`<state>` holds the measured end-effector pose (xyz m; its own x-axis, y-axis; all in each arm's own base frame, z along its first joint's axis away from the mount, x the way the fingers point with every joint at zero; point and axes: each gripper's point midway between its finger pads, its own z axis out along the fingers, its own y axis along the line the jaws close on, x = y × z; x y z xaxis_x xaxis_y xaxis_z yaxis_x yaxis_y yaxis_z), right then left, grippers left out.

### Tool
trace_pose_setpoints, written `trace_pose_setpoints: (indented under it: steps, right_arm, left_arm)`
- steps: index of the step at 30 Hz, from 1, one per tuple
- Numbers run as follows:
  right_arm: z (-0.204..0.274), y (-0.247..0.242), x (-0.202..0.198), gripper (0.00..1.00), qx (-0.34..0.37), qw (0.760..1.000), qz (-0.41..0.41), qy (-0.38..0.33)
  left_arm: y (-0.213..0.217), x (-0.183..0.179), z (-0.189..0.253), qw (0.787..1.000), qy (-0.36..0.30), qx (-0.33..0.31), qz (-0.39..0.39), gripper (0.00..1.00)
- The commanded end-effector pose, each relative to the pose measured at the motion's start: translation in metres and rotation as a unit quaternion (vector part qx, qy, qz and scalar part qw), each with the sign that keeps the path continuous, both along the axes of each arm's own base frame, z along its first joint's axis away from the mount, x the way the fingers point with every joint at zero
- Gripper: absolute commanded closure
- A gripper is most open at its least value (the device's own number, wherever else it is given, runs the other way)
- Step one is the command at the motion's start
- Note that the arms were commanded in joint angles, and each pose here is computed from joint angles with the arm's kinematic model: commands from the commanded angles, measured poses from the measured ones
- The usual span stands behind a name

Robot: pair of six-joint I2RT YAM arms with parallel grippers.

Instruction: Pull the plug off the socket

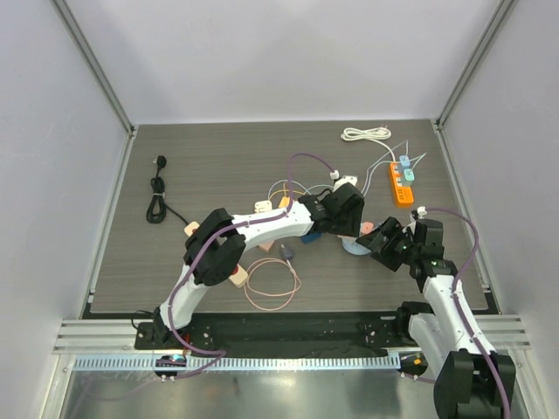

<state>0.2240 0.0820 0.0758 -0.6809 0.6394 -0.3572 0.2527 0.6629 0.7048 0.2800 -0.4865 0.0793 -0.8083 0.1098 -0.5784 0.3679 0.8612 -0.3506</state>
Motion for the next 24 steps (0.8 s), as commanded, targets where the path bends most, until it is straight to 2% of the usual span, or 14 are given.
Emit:
trace_pose_setpoints:
  steps: [1, 9, 17, 21, 22, 24]
  right_arm:
    - [0.005, 0.001, 0.013, 0.21, 0.006, 1.000, -0.007, -0.030]
    - [-0.024, 0.006, 0.011, 0.25, 0.021, 1.000, -0.006, 0.000]
    - [-0.031, -0.001, 0.013, 0.25, 0.011, 0.999, -0.031, -0.021]
    - [-0.038, -0.004, 0.010, 0.35, 0.015, 0.999, -0.051, -0.011]
    - [-0.040, -0.004, 0.008, 0.43, 0.018, 0.998, -0.058, -0.008]
    - [-0.044, -0.007, 0.006, 0.51, 0.014, 0.997, -0.071, -0.006]
  left_arm:
    - [-0.017, -0.002, 0.024, 0.999, 0.006, -0.042, -0.008, 1.00]
    - [-0.021, -0.009, 0.022, 0.998, 0.022, -0.055, -0.017, 1.00]
    - [-0.025, -0.016, 0.022, 0.996, 0.036, -0.079, -0.027, 1.00]
    - [-0.021, -0.018, 0.019, 0.996, 0.034, -0.083, -0.024, 1.00]
    - [-0.020, -0.018, 0.017, 0.996, 0.033, -0.081, -0.022, 1.00]
    - [-0.018, -0.017, 0.020, 0.996, 0.027, -0.084, -0.018, 1.00]
